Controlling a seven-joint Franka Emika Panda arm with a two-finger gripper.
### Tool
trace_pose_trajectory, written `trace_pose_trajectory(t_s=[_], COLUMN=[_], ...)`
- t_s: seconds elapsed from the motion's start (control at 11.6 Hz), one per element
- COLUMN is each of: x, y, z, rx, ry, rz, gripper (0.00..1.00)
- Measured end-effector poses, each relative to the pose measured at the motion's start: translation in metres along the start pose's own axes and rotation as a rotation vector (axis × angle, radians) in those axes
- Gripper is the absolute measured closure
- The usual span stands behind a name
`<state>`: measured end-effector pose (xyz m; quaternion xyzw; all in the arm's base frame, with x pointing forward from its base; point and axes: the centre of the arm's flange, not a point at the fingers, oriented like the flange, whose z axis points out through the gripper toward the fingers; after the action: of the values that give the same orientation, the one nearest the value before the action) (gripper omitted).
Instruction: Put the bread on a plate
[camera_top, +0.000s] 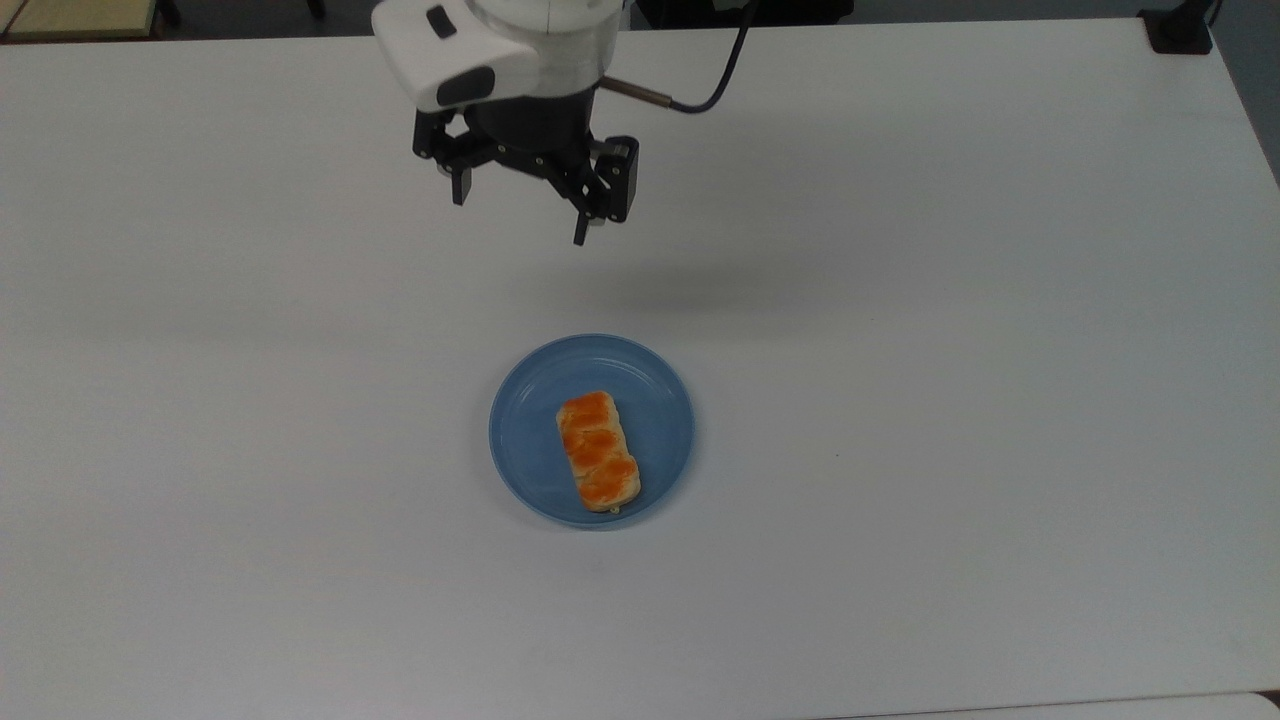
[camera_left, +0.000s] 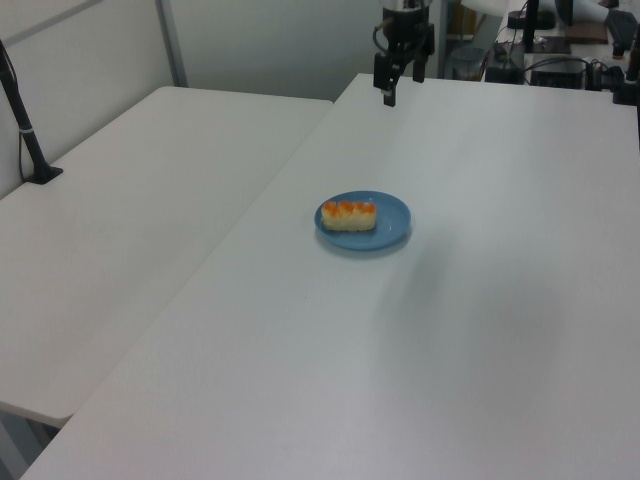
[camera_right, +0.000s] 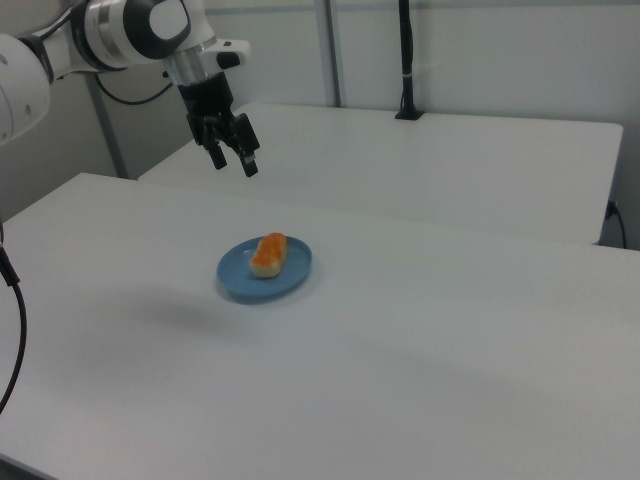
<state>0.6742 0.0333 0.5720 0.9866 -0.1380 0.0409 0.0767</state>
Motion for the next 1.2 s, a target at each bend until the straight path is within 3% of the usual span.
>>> trace_pose_trajectory(t_s=[0.26,0.43,0.69,0.94,1.2], x=[-0.004,-0.014,-0.055,-0.085,-0.076], y=[0.001,0.027,0.099,0.135,0.127], z=[0.011,-0.018,-0.08,-0.099,-0.078], rx=[-0.01,-0.006,-0.011,-0.01,0.002], ry=[-0.025,-0.009,-0.03,-0.024,0.035], rz=[-0.028,-0.088,-0.15,-0.142,-0.085], gripper=[0.0,0.0,0.0,0.0,0.0])
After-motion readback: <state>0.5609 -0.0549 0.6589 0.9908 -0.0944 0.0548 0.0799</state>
